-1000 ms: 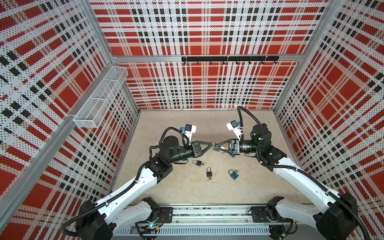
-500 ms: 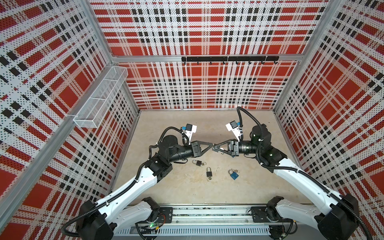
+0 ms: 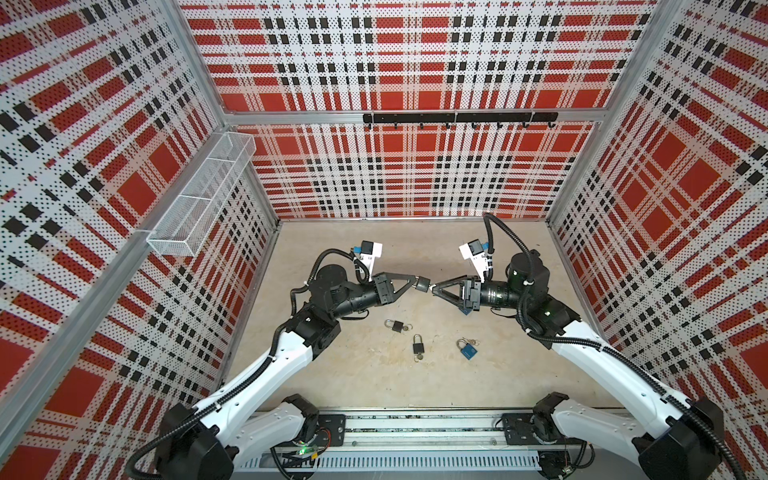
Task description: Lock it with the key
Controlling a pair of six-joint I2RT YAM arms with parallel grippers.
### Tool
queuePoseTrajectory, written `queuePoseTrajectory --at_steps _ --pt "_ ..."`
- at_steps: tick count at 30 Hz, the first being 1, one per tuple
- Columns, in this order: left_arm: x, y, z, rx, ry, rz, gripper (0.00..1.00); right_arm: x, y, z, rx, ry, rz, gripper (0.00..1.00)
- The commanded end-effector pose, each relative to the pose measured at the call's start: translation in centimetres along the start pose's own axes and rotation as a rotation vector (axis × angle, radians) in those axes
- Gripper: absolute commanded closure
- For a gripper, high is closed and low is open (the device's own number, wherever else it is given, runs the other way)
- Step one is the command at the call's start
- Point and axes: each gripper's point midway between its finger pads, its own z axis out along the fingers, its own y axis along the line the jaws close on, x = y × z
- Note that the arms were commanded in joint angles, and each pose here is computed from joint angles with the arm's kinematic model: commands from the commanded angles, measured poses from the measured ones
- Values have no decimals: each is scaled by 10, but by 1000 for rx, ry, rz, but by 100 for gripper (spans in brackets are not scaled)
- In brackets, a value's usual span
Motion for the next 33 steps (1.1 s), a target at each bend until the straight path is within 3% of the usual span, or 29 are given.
queuePoseTrajectory --at_steps 1,9,17,33 --pt "-19 -30 0 79 -39 52 100 -7 6 -3 -44 -46 -34 54" --pt "-20 -34 3 99 -23 40 100 -12 -3 5 -52 -60 -21 61" --pt "-18 -29 6 94 -13 31 100 -18 0 9 -78 -58 -10 99" --pt "-51 -10 -21 51 -96 21 100 -5 -27 -8 4 -72 61 100"
